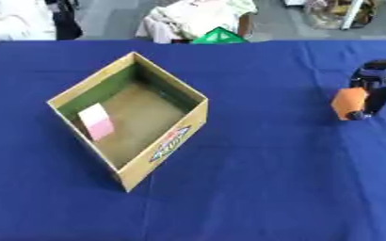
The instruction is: Pick up objects on the table and place them in the box.
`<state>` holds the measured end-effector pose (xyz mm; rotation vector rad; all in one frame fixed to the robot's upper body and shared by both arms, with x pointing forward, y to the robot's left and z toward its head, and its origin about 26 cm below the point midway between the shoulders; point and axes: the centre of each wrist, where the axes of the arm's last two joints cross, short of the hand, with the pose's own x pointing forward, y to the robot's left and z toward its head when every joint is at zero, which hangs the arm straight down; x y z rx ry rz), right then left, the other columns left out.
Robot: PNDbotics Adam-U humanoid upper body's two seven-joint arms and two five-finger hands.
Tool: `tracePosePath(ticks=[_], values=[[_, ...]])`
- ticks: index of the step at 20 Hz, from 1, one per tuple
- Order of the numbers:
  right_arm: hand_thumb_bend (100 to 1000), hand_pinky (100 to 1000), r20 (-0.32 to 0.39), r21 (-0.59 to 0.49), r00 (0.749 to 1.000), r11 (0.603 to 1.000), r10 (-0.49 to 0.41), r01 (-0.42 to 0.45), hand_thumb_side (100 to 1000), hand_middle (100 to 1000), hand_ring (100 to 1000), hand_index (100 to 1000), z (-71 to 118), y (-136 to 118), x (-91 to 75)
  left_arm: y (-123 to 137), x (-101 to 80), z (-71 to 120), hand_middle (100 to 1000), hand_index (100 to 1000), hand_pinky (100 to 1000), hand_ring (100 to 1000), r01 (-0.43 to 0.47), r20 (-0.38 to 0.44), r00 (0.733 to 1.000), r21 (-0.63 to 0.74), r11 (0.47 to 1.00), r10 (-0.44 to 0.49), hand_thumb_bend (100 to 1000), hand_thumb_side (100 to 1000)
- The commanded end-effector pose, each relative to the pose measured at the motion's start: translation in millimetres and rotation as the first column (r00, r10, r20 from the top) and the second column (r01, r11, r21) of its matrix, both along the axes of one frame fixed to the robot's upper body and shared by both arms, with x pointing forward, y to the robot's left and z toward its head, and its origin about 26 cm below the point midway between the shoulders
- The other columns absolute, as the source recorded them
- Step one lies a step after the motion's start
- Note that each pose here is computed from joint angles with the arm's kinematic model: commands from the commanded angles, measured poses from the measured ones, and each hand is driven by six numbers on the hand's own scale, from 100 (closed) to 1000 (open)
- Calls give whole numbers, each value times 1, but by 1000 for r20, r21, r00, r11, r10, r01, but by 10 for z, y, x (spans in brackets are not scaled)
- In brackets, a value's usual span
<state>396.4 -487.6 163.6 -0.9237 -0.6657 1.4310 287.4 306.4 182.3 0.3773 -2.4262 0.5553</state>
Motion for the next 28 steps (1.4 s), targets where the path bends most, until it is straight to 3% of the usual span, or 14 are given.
tracePosePath(ticks=[1, 6, 13, 18, 21, 28], values=[[301, 619, 62, -2, 998, 1000, -7, 8, 199, 537, 666, 616, 198, -59, -16, 26, -19, 77, 730, 848, 848, 659, 0, 24, 1000, 19, 1000, -1, 523, 961], [235, 622, 169, 20, 985, 999, 42, -46, 213, 539, 656, 619, 503, 81, -19, 30, -20, 79, 730, 848, 848, 660, -2, 25, 1000, 21, 1000, 1, 523, 960], [171, 613, 321, 14, 929, 980, 186, -201, 223, 537, 640, 617, 1030, 472, -30, 34, -21, 79, 731, 849, 848, 662, -4, 26, 1000, 23, 1000, 3, 525, 958], [162, 554, 364, -20, 882, 949, 300, -314, 238, 538, 629, 620, 1298, 806, 0, 31, -19, 81, 730, 849, 848, 662, -3, 27, 1000, 24, 1000, 2, 527, 957], [143, 510, 369, -49, 851, 922, 374, -384, 251, 540, 618, 624, 1373, 1044, 28, 26, -17, 85, 730, 849, 848, 663, 0, 30, 1000, 24, 1000, 0, 529, 956], [100, 500, 380, -55, 779, 853, 499, -520, 292, 541, 618, 627, 1492, 1647, 110, 13, -13, 85, 729, 849, 848, 663, 6, 31, 999, 23, 1000, -7, 529, 957]])
